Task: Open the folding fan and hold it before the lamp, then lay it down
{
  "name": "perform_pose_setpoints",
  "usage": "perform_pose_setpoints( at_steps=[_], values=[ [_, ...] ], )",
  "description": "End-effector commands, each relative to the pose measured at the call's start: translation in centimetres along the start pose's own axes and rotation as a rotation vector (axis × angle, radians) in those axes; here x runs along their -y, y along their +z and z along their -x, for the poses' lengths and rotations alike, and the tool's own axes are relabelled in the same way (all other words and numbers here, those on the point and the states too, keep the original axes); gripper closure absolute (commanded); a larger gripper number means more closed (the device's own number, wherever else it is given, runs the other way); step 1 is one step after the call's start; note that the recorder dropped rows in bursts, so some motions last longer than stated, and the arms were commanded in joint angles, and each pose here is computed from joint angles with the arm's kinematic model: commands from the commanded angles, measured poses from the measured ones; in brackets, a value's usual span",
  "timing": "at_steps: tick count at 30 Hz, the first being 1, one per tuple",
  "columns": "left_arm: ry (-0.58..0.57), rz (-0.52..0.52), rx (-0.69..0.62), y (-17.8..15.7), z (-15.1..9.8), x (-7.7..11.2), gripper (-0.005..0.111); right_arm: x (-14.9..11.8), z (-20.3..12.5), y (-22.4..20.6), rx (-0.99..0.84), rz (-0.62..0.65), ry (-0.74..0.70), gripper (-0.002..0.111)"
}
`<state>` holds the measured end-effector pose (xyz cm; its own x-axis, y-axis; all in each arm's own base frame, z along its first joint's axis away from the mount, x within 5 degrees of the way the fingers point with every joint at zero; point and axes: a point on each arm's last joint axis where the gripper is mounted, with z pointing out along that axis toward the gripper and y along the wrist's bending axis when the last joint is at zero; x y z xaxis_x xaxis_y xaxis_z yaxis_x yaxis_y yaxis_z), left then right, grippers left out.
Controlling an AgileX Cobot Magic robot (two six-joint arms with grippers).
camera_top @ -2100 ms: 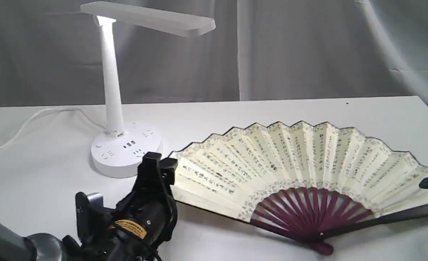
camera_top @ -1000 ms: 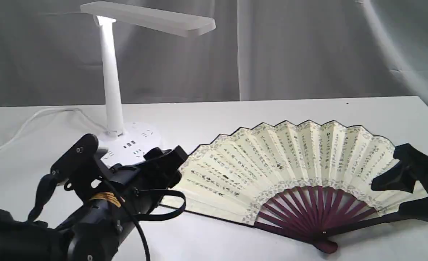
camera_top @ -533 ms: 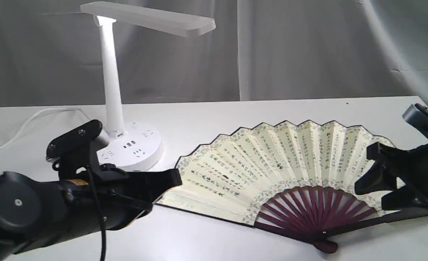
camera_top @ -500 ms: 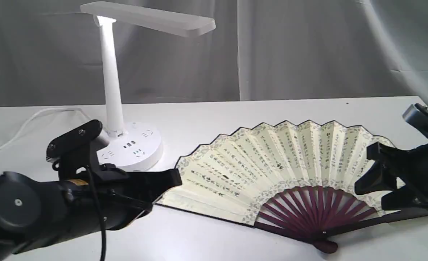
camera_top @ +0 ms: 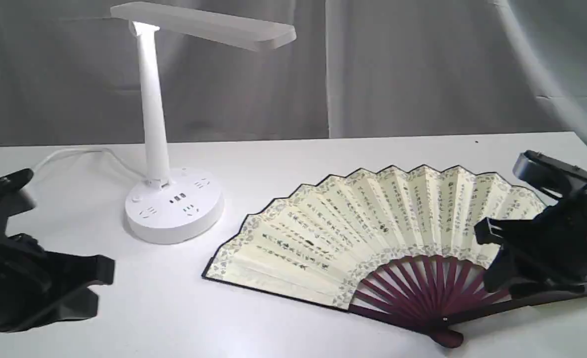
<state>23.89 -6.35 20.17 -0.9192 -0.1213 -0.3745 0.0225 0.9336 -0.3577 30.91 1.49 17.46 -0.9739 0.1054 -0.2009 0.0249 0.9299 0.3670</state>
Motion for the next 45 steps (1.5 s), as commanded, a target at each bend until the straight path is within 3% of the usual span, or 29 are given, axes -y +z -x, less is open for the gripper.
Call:
perform_pose_setpoints(
  at_steps=[1,6,10,19,24,33,40,45],
  values=[
    [-0.008,0.097,-0.031,-0.8,0.1,-2.1,0.107,-1.1,0.4,-2.8,0.029,-0.076,-0.076,0.086],
    [0.02,0.248,-0.063,-1.5,0.1,-5.0,0.107,-3.0,0.0,-6.0,0.071,-0.256,-0.182,0.091],
    [0.003,0.299,-0.042,-1.7,0.3,-5.4,0.107,-2.9,-0.4,-6.9,0.068,-0.367,-0.213,0.091],
    [0.008,0.289,0.005,-1.6,0.7,-5.3,0.107,-2.1,-2.4,-5.1,0.032,-0.342,-0.182,0.092],
    [0.114,0.271,-0.033,-1.6,0.9,-3.9,0.107,-1.9,-3.5,-5.3,0.006,-0.351,-0.183,0.108],
    [0.126,0.259,-0.042,-2.6,1.6,-3.0,0.107,-1.8,-5.3,-6.5,0.08,-0.354,-0.206,0.108],
    [0.137,0.257,-0.004,-3.6,1.6,-2.7,0.107,1.8,-5.4,-7.2,0.124,-0.273,-0.005,0.108],
    [0.144,0.255,0.013,-4.0,1.6,-2.6,0.107,1.6,-5.4,-7.2,0.121,-0.311,-0.087,0.108]
  ],
)
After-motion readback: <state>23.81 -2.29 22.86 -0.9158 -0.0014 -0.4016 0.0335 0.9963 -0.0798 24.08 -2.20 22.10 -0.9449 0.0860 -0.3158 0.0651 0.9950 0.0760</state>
